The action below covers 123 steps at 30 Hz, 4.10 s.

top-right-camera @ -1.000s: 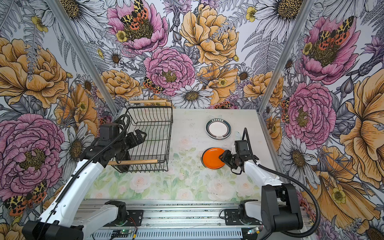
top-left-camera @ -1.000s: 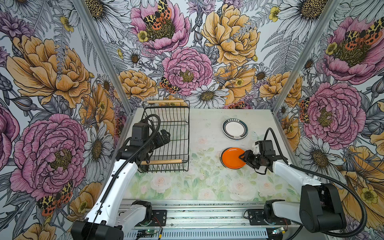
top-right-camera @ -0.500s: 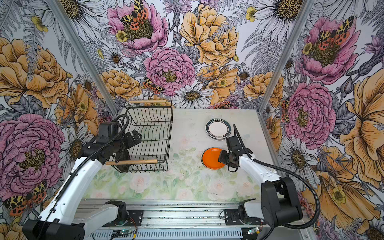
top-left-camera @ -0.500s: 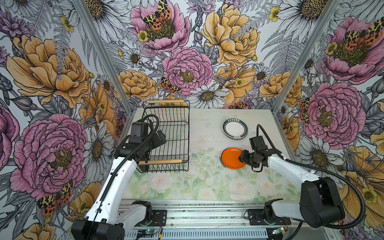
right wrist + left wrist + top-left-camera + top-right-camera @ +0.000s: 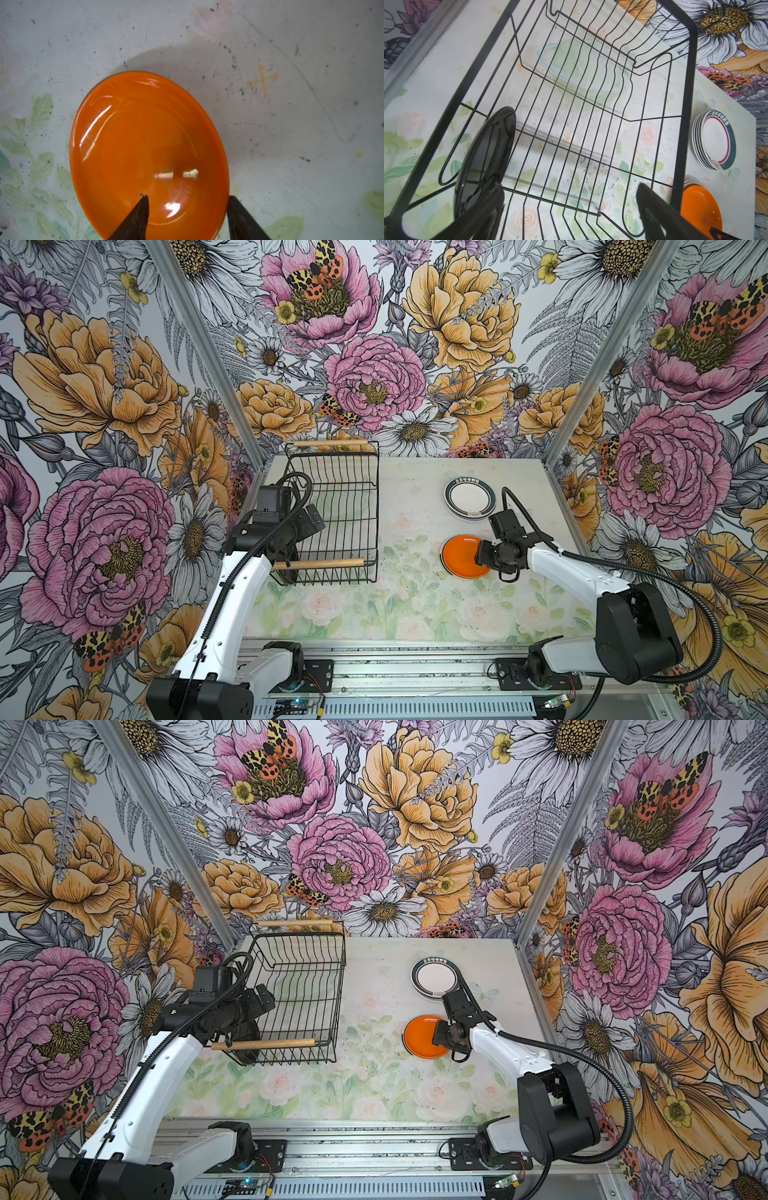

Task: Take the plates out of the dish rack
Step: 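Lower the orange plate flat onto the blue-patterned stack with the right gripper, then open the right gripper and rise while the left gripper grasps the dark plate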

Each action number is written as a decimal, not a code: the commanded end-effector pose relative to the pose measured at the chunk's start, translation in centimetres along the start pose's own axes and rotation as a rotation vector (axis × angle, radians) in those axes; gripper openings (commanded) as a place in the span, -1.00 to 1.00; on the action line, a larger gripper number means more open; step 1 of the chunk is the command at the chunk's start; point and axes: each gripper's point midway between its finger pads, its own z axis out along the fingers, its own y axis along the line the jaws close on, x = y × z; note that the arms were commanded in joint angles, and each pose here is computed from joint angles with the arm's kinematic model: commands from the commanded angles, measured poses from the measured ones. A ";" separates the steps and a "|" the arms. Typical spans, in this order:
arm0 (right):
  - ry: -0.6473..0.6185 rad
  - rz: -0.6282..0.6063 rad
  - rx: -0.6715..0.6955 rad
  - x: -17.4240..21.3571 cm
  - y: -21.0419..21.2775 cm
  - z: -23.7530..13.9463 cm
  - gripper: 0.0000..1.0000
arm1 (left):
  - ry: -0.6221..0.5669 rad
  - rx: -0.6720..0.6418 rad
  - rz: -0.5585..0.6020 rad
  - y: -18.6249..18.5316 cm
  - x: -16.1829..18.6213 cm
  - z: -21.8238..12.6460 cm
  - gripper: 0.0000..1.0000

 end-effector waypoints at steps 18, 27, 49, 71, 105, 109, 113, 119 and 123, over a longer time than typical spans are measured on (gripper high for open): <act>-0.004 -0.129 0.134 -0.8 1.0 0.2 0.27 | 0.029 -0.172 0.005 4.1 -0.6 -0.4 0.97; -0.082 -0.134 0.131 -2.3 1.4 -2.5 0.41 | 0.058 -0.229 0.026 5.3 -0.9 -0.1 0.98; -0.194 -0.134 0.036 -6.2 2.3 -6.3 0.99 | 0.226 -0.343 0.146 6.6 -0.9 3.5 0.87; -0.193 -0.105 0.002 -8.7 1.8 -5.8 0.99 | 0.326 -0.450 0.171 8.5 0.0 6.8 0.23; -0.225 -0.097 -0.040 -11.7 3.0 -6.5 0.99 | 0.384 -0.472 0.163 9.3 1.0 7.6 -0.73; -0.235 -0.095 -0.052 -11.9 3.3 -6.9 0.99 | 0.377 -0.466 0.162 9.1 0.8 7.2 -0.83; -0.239 -0.090 -0.055 -11.9 3.2 -7.0 0.99 | 0.367 -0.456 0.161 8.8 0.4 6.8 -0.89; -0.244 -0.090 -0.064 -11.8 3.3 -7.3 0.99 | 0.337 -0.420 0.165 7.9 -0.5 5.7 -1.00; -0.251 -0.090 -0.072 -11.7 3.4 -7.6 0.99 | 0.328 -0.377 0.157 7.0 -0.9 4.9 -1.00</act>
